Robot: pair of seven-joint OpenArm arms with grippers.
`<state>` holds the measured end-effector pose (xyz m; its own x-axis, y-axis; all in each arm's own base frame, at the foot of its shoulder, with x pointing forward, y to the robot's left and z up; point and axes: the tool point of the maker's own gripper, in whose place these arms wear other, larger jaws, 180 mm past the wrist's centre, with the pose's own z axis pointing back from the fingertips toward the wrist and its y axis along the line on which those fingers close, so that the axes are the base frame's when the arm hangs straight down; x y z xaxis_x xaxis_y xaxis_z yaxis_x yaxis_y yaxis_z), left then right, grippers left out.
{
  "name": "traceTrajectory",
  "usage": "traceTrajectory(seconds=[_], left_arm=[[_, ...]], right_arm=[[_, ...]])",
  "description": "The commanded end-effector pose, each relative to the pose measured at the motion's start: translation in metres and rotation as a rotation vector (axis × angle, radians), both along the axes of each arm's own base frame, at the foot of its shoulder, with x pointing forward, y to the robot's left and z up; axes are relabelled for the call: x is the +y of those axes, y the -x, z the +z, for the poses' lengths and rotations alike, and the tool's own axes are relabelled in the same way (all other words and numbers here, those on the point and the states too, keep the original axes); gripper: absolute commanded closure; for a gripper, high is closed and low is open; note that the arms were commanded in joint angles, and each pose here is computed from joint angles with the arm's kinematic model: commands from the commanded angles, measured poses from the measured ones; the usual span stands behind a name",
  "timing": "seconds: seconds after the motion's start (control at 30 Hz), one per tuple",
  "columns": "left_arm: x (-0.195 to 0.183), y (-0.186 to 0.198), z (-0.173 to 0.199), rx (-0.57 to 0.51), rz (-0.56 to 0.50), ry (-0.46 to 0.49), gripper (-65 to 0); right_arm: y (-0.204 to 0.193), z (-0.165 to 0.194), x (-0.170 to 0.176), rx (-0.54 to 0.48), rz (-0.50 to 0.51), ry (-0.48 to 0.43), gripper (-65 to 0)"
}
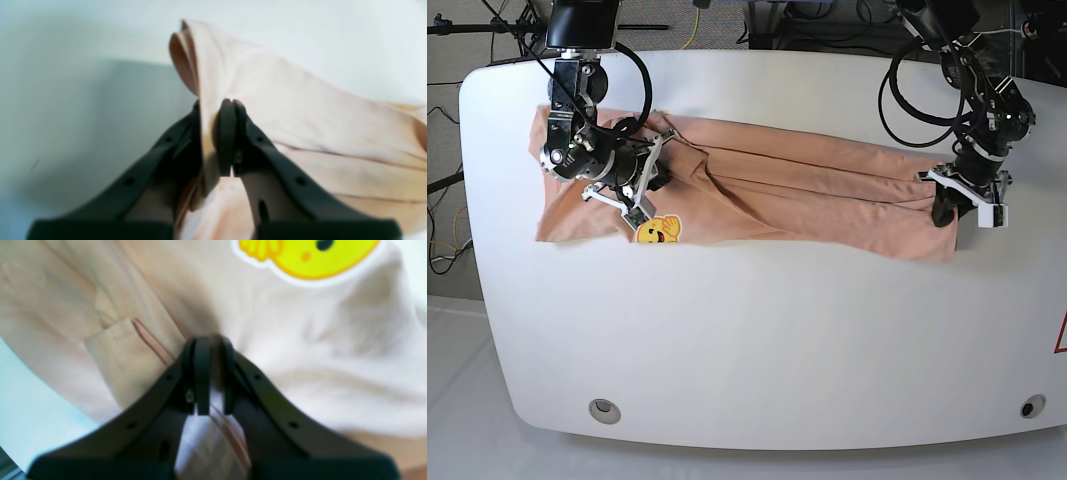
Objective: Fold the T-shirt properly
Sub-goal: 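Fold the grasped end with the left gripper toward the right gripper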
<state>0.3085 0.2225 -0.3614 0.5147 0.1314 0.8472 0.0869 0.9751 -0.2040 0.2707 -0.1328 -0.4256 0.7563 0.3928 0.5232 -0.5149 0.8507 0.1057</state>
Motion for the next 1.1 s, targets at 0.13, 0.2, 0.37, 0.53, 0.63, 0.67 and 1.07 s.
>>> traceTrajectory(seconds=[0.13,0.2,0.37,0.53,0.63,0.67,1.07], left_arm=[[-0.041,-0.014,0.038,-0.123,-0.115,-0.012,-0.8],[-0.053,-0.016,0.044,-0.141,-0.138,-0.011,-0.8],[-0.085,-0.019,0.052,-0.167,-0.211,0.007,-0.8],[-0.108,-0.021,0.054,-0.173,-0.269,0.024,-0.8],[-0.125,-0.021,0.055,-0.177,-0.315,0.033,-0.8],[-0.13,-0.021,0.055,-0.179,-0.33,0.035,-0.8],[-0.212,-0.02,0.069,-0.241,-0.5,0.142,-0.8]], right_arm=[[0.006,-0.005,-0.01,0.035,0.007,0.053,-5.0],[0.006,-0.005,-0.01,0.035,0.007,0.053,-5.0],[0.006,-0.005,-0.01,0.035,0.007,0.053,-5.0],[0.006,-0.004,-0.01,0.033,0.007,0.053,-5.0],[0.006,-0.004,-0.01,0.033,0.007,0.053,-5.0],[0.006,-0.004,-0.01,0.033,0.007,0.053,-5.0],[0.006,-0.004,-0.009,0.032,0.007,0.053,-5.0]])
